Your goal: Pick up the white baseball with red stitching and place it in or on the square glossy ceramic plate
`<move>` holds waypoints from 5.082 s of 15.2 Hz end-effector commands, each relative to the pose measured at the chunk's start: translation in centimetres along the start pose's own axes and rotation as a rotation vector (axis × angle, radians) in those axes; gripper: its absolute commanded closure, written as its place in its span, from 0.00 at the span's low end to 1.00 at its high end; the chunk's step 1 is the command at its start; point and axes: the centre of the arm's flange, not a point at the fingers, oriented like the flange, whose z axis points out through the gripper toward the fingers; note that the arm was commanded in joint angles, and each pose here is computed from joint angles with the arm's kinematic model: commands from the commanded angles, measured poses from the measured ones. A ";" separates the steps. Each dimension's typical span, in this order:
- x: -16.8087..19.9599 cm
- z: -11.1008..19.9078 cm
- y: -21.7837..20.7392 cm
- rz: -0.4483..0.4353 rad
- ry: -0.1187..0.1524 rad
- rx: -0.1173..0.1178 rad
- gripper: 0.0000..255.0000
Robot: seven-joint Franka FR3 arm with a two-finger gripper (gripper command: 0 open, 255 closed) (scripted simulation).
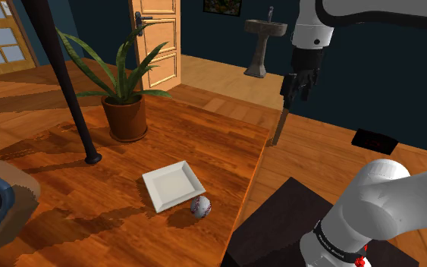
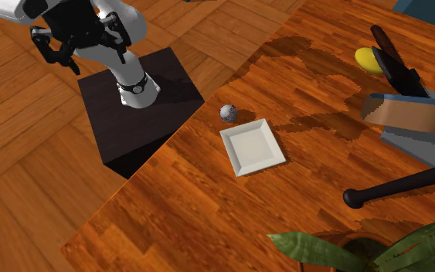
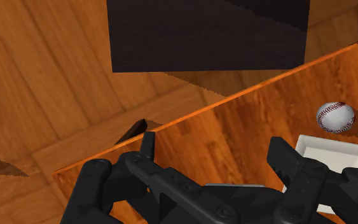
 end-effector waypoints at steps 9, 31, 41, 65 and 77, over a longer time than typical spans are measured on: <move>1.1 6.6 -7.9 0.079 0.001 0.015 0.00; 7.2 24.2 -29.5 0.295 0.003 0.057 0.00; 8.0 29.7 -31.6 0.314 0.003 0.061 0.00; 7.7 26.6 -31.4 0.314 0.003 0.061 1.00; 7.1 20.7 -31.0 0.314 0.003 0.061 1.00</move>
